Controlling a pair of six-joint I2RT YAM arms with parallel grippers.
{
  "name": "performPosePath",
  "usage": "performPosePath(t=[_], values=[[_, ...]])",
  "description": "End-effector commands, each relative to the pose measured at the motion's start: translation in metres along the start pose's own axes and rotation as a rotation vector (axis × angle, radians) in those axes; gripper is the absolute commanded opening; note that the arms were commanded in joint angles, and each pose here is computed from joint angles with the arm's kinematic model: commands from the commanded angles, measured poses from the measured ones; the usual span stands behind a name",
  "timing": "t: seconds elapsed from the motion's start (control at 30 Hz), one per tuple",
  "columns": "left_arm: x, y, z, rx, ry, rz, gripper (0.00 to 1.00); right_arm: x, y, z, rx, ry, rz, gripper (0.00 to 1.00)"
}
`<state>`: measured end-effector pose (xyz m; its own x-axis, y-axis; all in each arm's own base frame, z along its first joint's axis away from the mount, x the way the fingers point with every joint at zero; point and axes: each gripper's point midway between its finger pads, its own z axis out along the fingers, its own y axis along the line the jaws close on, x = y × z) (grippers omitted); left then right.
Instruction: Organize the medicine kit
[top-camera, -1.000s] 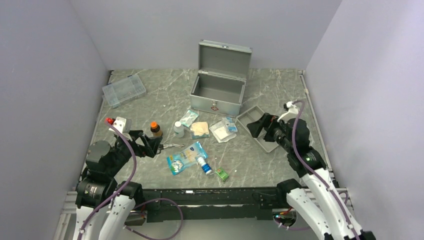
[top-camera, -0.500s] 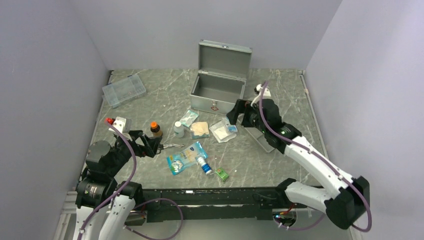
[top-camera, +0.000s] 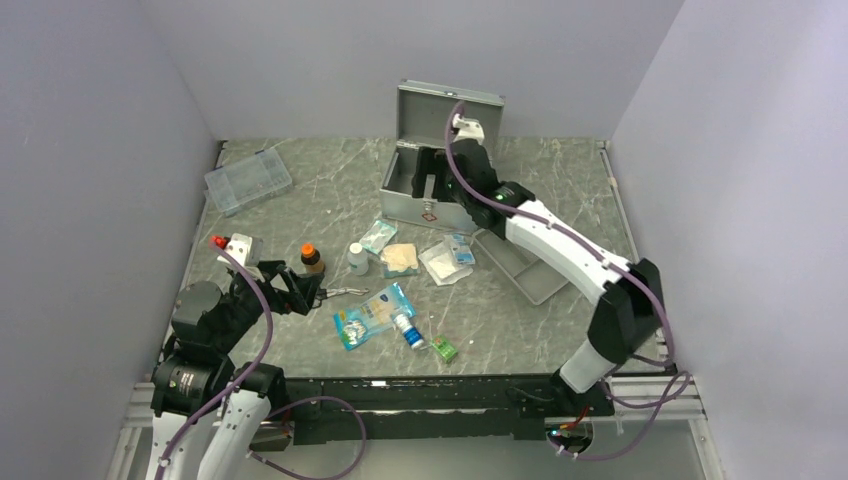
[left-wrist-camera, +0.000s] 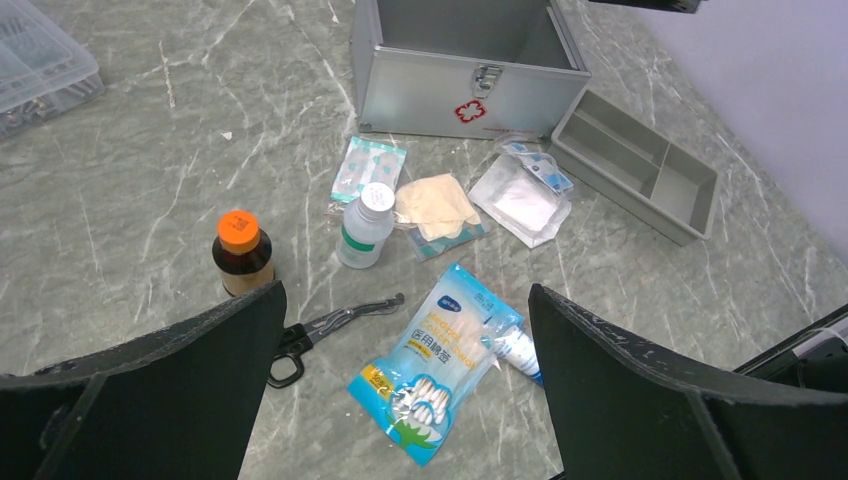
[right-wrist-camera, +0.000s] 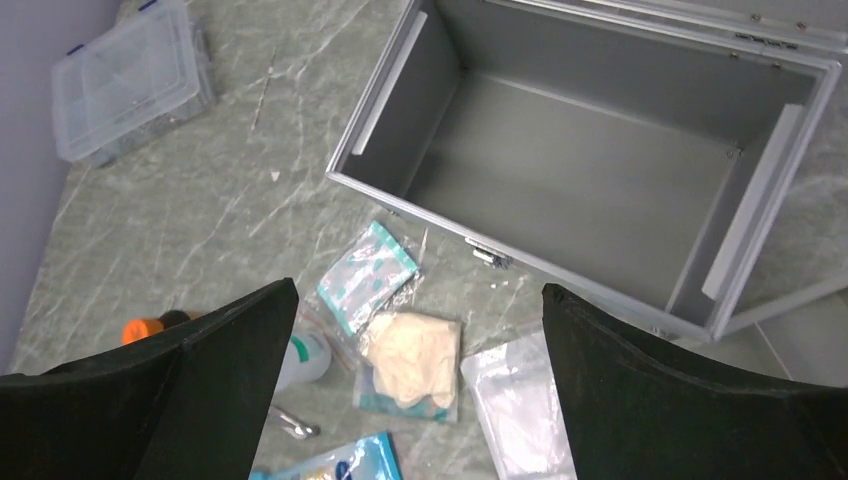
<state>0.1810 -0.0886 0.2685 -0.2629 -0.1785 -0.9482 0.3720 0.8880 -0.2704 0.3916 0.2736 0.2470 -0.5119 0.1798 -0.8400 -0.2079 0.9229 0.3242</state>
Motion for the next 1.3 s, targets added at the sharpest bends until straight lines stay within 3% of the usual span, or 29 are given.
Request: performPosePath(t=[0.0, 0.6, 1.27], values=[[-0.002, 0.002, -0.001, -0.018, -0.010, -0.018, 0.99, -0.016, 0.010, 0.018, 0.018, -0.009, -0.026, 0.95], [-0.001, 0.006, 0.000, -0.037, -0.002, -0.025, 0.99, 0.027, 0.040, 0.136, 0.021, 0.172, -0.022, 0.95], [-0.002, 0.005, -0.001, -0.034, -0.011, -0.022, 0.99, 0.046, 0.070, 0.170, -0.034, 0.191, -0.014, 0.91]])
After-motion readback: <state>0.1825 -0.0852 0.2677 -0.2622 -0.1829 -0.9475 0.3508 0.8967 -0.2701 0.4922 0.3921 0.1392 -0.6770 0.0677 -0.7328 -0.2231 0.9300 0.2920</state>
